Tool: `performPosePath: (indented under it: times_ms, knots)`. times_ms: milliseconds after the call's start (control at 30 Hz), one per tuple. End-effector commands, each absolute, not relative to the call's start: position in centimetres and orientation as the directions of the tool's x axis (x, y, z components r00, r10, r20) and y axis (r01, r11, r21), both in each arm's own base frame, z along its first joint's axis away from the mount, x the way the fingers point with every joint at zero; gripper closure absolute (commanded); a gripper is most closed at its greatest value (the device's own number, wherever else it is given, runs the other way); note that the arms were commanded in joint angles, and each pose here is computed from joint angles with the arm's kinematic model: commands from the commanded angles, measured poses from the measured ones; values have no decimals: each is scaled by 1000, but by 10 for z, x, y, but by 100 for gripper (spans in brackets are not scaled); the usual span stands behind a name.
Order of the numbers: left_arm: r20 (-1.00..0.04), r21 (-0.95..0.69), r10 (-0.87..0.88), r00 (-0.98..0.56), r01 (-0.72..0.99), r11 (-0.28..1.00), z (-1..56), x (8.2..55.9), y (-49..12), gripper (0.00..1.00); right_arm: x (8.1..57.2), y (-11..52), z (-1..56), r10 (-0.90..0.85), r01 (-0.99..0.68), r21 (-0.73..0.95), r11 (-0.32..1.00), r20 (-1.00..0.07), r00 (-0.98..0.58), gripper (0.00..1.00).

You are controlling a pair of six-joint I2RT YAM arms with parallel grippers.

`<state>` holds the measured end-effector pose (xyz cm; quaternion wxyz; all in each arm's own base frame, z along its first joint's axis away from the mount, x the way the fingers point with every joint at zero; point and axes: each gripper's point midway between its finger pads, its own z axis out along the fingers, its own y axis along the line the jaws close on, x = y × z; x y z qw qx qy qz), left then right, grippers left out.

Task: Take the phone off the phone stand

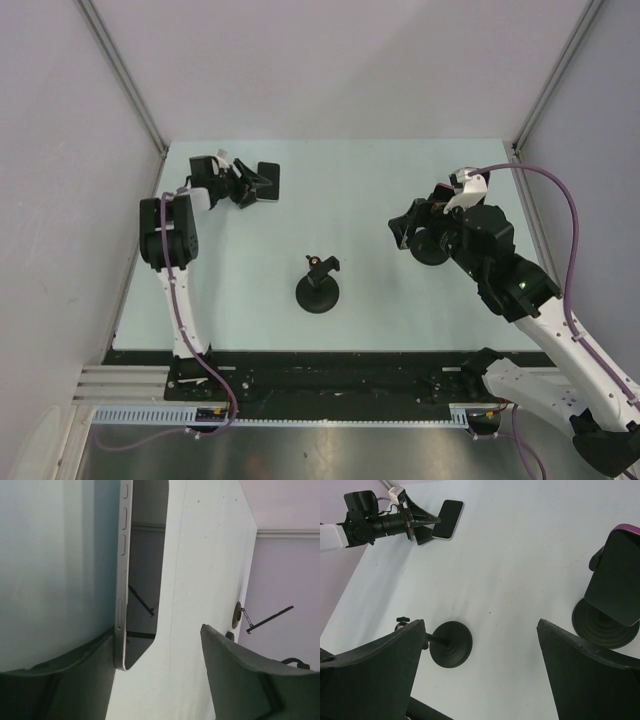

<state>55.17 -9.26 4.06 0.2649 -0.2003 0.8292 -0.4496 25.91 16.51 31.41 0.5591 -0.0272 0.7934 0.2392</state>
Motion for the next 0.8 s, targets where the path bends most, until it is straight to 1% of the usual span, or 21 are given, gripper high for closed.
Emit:
performPosePath:
  times_ms: [0, 33, 67, 133, 167, 200, 233, 367, 500, 600, 733, 767]
  knots:
    - [-282, -833, -601, -748, -121, 541, 50, 549, -72, 23, 261, 165, 320, 248, -310, 365, 878, -900, -359, 0]
    - [-287, -828, -604, -743, -125, 547, 51, 548, -70, 20, 260, 166, 320, 248, -314, 367, 876, -900, -359, 0]
    - [-297, -817, -616, -729, -140, 559, 51, 546, -64, 14, 260, 165, 320, 248, -314, 367, 876, -900, -360, 0]
    - [-322, -796, -612, -723, -143, 588, 53, 542, -59, 9, 259, 166, 320, 249, -316, 369, 874, -899, -360, 0]
    - [-338, -785, -609, -717, -142, 603, 57, 540, -57, 4, 259, 166, 320, 250, -314, 370, 875, -898, -361, 0]
    - [-339, -761, -614, -713, -175, 625, 54, 536, -52, 2, 258, 166, 320, 251, -315, 371, 874, -898, -362, 0]
    - [-367, -742, -602, -709, -167, 649, 58, 533, -49, 0, 258, 165, 319, 250, -314, 371, 874, -897, -363, 0]
    - [-414, -671, -594, -690, -209, 711, 59, 519, -35, 0, 257, 164, 316, 247, -312, 368, 876, -897, -365, 0]
    - [-492, -582, -555, -671, -221, 782, 73, 498, -29, 0, 257, 161, 313, 243, -300, 360, 883, -899, -365, 0]
    - [-545, -551, -498, -675, -160, 819, 97, 475, -46, 0, 259, 161, 312, 237, -299, 353, 887, -902, -360, 0]
    - [-632, -476, -351, -691, -12, 880, 133, 438, -91, 0, 262, 163, 311, 223, -307, 340, 889, -907, -357, 0]
    - [-630, -470, -332, -702, 4, 883, 135, 428, -97, 0, 262, 164, 310, 219, -312, 338, 888, -908, -358, 0]
